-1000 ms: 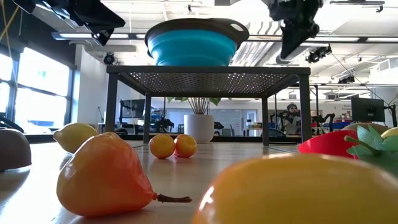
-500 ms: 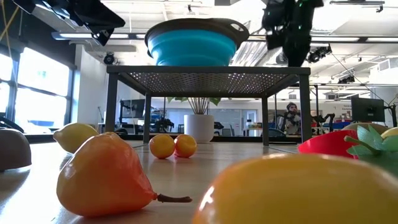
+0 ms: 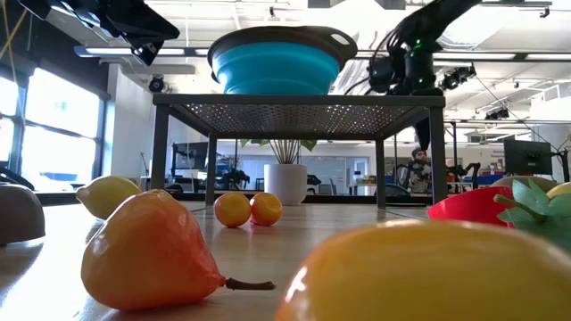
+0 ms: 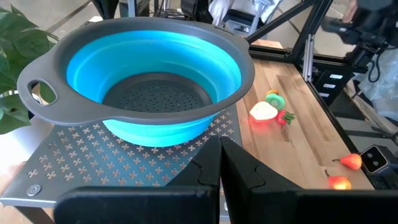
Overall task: Pick & Place Fruit
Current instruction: Put the black knife on the shelf
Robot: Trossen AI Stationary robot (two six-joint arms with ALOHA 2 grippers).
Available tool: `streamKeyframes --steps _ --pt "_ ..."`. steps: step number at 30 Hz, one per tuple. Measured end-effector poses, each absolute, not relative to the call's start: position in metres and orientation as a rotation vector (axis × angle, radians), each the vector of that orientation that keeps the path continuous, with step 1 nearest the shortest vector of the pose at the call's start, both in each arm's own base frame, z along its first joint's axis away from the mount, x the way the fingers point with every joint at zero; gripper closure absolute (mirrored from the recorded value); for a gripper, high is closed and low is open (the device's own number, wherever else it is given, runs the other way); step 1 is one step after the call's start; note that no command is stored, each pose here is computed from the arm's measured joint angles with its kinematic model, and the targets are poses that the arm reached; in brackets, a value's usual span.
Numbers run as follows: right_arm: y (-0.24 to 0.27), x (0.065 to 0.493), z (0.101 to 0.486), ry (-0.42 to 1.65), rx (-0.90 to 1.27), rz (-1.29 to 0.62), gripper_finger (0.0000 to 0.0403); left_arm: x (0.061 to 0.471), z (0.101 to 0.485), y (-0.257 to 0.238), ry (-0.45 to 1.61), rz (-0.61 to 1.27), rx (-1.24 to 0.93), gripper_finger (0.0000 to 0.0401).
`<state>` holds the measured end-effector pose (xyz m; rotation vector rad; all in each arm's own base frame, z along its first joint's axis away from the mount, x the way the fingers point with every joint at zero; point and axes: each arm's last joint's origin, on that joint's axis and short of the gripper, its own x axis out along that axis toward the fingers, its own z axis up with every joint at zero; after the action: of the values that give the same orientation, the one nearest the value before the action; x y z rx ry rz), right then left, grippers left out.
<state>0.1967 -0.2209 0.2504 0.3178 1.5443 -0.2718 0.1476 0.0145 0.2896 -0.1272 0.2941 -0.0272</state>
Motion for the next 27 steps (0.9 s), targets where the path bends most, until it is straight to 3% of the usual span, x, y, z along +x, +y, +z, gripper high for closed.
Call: streamKeyframes --steps 8,15,27 --pt "-0.223 0.197 0.244 1.595 0.385 -0.363 0.0399 0.148 0.290 0.015 0.294 -0.027 -0.127 0.0401" --pt "-0.219 0.195 0.239 1.608 0.412 -0.309 0.0384 0.148 0.290 0.015 0.294 -0.021 -0.127 0.0401" --pt "-0.209 0.182 0.206 1.743 0.397 -0.322 0.0190 0.148 0.290 0.015 0.294 -0.018 -0.126 0.0401"
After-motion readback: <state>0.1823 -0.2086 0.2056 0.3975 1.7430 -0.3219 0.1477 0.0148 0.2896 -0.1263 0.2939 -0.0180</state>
